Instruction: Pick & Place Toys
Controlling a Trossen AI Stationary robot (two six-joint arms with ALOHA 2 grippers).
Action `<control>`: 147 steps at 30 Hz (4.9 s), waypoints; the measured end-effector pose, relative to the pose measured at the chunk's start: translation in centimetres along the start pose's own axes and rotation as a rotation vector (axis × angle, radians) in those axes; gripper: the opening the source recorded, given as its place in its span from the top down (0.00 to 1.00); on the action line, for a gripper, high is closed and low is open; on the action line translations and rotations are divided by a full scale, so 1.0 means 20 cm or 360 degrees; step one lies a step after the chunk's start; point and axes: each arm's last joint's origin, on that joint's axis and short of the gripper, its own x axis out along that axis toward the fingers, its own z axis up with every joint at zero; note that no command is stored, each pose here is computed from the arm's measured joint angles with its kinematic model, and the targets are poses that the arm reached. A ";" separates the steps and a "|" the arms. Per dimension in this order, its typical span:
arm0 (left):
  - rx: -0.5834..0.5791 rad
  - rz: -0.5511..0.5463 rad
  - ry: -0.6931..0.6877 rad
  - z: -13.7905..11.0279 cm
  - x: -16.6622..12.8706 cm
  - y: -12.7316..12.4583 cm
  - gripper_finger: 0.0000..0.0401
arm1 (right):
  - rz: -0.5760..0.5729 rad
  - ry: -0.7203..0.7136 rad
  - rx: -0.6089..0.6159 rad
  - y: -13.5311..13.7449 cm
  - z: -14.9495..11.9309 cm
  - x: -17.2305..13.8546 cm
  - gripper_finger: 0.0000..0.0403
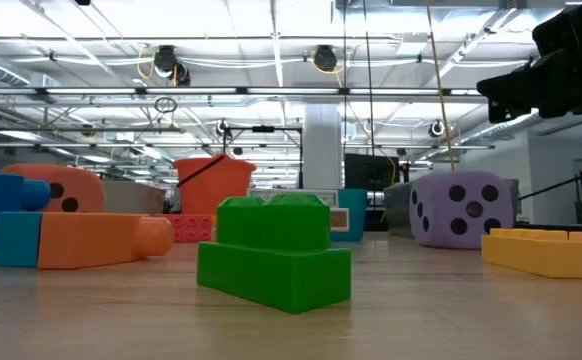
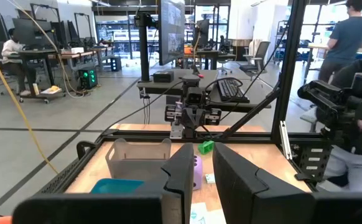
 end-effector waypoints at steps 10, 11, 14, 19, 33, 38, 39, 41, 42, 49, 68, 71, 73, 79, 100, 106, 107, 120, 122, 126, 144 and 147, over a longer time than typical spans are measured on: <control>0.0000 0.0000 0.0000 0.00 0.00 0.00 0.83 | -0.0002 -0.0025 0.0002 0.00 0.01 0.00 1.00; 0.0000 0.0000 0.0000 0.00 0.00 0.00 0.83 | -0.0005 -0.0059 -0.0002 0.00 0.02 0.00 1.00; 0.0000 0.0000 0.0000 0.00 0.00 0.00 0.83 | -0.0007 -0.0165 0.0036 0.00 0.05 0.00 1.00; 0.0000 0.0000 0.0000 0.00 0.00 0.00 0.83 | 0.0014 -0.0512 0.0315 -0.01 0.16 -0.01 1.00; 0.0000 0.0000 0.0000 0.00 0.00 0.00 0.83 | -0.0115 -0.0409 0.0352 -0.12 0.93 0.18 1.00; 0.0000 0.0001 0.0000 0.00 0.00 0.00 0.83 | -0.0048 -0.0366 0.0525 -0.15 1.14 0.37 1.00; 0.0000 0.0000 -0.0001 0.00 0.00 0.00 0.83 | -0.0017 -0.0348 0.0568 -0.16 1.15 0.41 1.00; 0.0000 0.0000 -0.0001 0.00 0.00 0.00 0.83 | 0.0050 -0.0349 0.0607 -0.16 1.18 0.47 1.00; 0.0000 0.0000 0.0000 0.00 0.00 0.00 0.83 | 0.0089 -0.0350 0.0609 -0.16 1.18 0.49 1.00; 0.0106 0.0004 -0.0131 0.04 0.01 0.00 0.83 | 0.0152 -0.0315 0.0546 -0.16 1.11 0.61 1.00; -0.0291 -0.0087 -0.0894 0.27 -0.02 0.00 0.83 | -0.0048 -0.0345 0.1717 -0.20 0.62 0.77 1.00; -0.0241 -0.0074 -0.0918 0.27 -0.02 0.00 0.83 | -0.0125 -0.0502 0.1624 -0.30 0.67 0.72 1.00; -0.0236 -0.0073 -0.0924 0.27 -0.02 0.00 0.83 | -0.0133 -0.0616 0.1527 -0.36 0.74 0.68 1.00; -0.0266 -0.0083 -0.0927 0.27 -0.02 0.00 0.83 | -0.0124 -0.1044 0.1300 -0.45 0.93 0.55 1.00; -0.0531 -0.0124 -0.0714 0.23 0.07 0.00 0.83 | -0.0123 -0.1141 0.1138 -0.44 0.98 0.50 1.00; -0.0518 -0.0073 -0.0505 0.17 0.25 0.00 0.83 | -0.0121 -0.1108 0.1108 -0.45 1.03 0.50 1.00; -0.0509 -0.0042 -0.0479 0.16 0.28 0.00 0.83 | -0.0107 -0.1067 0.1081 -0.45 1.04 0.51 1.00; -0.0579 0.0395 -0.0373 0.07 0.49 0.04 0.83 | -0.0244 -0.0279 0.0597 -0.45 1.25 0.56 1.00; -0.0595 0.0445 -0.0379 0.07 0.50 0.04 0.83 | -0.0248 -0.0269 0.0542 -0.45 1.25 0.56 1.00; -0.0631 0.0484 -0.0430 0.07 0.52 0.05 0.83 | -0.0258 -0.0239 0.0508 -0.45 1.22 0.57 1.00; -0.0666 0.0616 -0.0570 0.09 0.56 0.06 0.83 | -0.0257 -0.0203 0.0352 -0.46 1.20 0.56 1.00; -0.0674 0.0615 -0.0572 0.09 0.56 0.06 0.83 | -0.0165 -0.0271 0.0289 -0.44 1.23 0.53 1.00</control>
